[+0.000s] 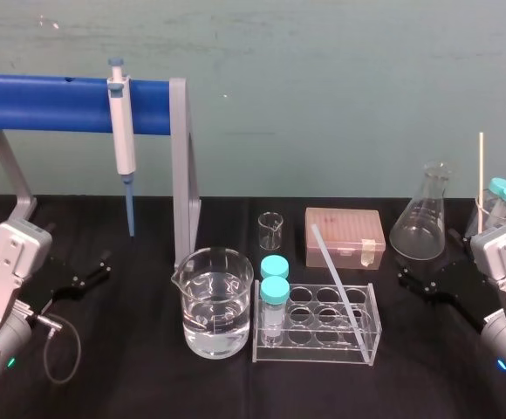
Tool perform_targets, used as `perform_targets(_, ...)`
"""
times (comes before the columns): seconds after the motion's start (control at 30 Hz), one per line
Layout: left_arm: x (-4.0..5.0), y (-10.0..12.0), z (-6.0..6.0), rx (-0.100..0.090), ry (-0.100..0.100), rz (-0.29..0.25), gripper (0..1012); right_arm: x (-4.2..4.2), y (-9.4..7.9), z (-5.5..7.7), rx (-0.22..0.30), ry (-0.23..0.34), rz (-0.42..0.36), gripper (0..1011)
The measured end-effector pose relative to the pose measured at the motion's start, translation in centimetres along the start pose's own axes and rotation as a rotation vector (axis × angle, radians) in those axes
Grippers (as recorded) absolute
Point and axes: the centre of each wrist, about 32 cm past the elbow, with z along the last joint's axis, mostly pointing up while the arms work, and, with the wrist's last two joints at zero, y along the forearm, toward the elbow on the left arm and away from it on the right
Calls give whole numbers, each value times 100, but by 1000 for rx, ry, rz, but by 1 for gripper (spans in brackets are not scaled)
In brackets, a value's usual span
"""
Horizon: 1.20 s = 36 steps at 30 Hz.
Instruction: Pick up the stirring rod with one hand, then place it down.
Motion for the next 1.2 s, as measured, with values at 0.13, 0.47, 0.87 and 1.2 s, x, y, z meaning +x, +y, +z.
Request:
perform_targets(0.13,0,0,0,0,0,0,1000,0,0,0,0,0,0,1003)
perform_targets(0.47,0,0,0,0,0,0,1000,0,0,0,0,0,0,1003)
perform_targets(0.87,0,0,0,0,0,0,1000,0,0,0,0,0,0,1003)
perform_targets(1.2,0,0,0,0,0,0,1000,0,0,0,0,0,0,1003)
